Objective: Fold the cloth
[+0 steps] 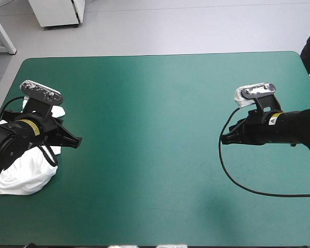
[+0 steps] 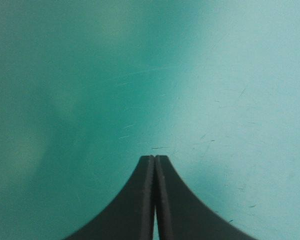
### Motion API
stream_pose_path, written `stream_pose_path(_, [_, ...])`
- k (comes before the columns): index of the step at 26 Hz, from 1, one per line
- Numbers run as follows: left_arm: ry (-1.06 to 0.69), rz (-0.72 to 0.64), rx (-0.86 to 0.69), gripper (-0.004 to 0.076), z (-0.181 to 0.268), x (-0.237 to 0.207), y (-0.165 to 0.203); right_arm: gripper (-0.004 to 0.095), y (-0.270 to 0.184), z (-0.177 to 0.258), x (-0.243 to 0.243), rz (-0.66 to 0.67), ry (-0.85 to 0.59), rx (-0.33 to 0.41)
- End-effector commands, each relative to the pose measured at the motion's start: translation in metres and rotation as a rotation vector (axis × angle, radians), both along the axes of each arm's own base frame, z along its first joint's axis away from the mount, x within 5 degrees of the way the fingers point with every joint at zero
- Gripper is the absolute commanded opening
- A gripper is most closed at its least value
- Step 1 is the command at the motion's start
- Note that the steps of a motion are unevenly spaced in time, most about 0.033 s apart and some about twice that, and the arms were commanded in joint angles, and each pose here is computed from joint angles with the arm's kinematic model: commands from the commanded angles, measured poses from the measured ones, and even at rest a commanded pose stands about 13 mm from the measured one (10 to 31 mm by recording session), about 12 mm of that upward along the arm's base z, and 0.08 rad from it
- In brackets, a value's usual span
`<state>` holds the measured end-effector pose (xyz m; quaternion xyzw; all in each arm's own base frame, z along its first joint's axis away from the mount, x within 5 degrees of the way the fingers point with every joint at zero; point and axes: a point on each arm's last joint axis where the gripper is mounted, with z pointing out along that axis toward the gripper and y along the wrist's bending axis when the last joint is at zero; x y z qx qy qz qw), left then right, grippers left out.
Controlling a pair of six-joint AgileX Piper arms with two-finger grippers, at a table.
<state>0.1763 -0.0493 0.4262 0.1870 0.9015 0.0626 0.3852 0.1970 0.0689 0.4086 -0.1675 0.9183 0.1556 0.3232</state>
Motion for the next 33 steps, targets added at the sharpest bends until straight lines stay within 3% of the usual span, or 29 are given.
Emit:
stream_pose_path(1, [-0.082,-0.001,-0.019,-0.001,0.012,-0.001,0.001,-0.0017,0.001,0.015,-0.003,-0.015,-0.077,0.048])
stream_pose_path(19, [-0.069,0.026,-0.03,-0.001,0.012,-0.002,0.003,-0.0017,0.001,0.015,-0.003,0.012,-0.09,0.033])
stream_pose_path(24, [-0.062,0.126,0.171,-0.0008,0.012,0.003,0.019,-0.0017,0.001,0.019,-0.002,0.006,-0.113,0.031])
stream_pose_path(27, [-0.034,0.216,0.334,0.0048,0.013,0.009,0.03,-0.001,-0.001,0.026,-0.003,0.003,-0.135,0.013])
stream_pose_path(33, [-0.053,0.297,0.443,0.0291,0.013,0.022,0.039,0.0139,-0.005,0.05,-0.009,0.0,-0.201,-0.001])
